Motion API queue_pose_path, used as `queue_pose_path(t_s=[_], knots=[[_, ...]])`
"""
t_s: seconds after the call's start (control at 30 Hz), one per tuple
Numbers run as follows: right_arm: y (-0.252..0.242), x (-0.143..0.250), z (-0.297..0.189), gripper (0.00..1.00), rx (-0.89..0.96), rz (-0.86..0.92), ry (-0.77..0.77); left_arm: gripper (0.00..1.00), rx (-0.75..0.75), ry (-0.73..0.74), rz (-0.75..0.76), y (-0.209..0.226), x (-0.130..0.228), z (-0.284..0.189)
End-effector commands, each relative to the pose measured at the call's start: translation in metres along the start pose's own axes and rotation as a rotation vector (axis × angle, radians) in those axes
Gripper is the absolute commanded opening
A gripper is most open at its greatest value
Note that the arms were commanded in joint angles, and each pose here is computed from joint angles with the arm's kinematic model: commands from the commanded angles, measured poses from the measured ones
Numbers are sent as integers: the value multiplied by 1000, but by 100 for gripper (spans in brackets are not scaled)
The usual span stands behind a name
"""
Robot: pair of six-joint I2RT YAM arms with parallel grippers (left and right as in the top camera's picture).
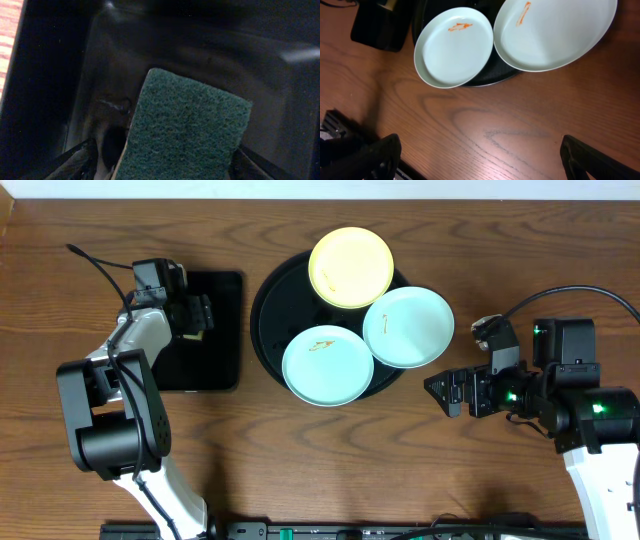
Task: Clean dirty plates on tray and stack at the side
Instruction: 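Reach the right gripper to the rim of the right pale green plate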
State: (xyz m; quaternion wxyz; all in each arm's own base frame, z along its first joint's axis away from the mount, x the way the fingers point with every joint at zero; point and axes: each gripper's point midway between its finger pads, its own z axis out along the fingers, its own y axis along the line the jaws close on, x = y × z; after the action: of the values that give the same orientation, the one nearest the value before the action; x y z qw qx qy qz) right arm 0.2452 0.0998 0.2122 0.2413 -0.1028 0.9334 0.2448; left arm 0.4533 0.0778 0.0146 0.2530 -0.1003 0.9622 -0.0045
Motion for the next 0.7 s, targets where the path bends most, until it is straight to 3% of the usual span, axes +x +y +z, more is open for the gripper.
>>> queue_pose_path(t_s=[0.0,0.17,0.27,0.47,0.67], knots=[[2,-2,-2,99,-1,-29,-5,79,-8,16,16,1,3,0],[2,3,-2,99,0,-19,15,73,-10,79,13,2,18,0],[2,8,-1,81,-1,-4,40,72,4,88,9,-1,20,-1],[10,21,15,73,-24,71,124,68,79,71,-1,-14,15,-7],[12,37,62,76,25,90,230,69,85,57,1,-15,11,-13]])
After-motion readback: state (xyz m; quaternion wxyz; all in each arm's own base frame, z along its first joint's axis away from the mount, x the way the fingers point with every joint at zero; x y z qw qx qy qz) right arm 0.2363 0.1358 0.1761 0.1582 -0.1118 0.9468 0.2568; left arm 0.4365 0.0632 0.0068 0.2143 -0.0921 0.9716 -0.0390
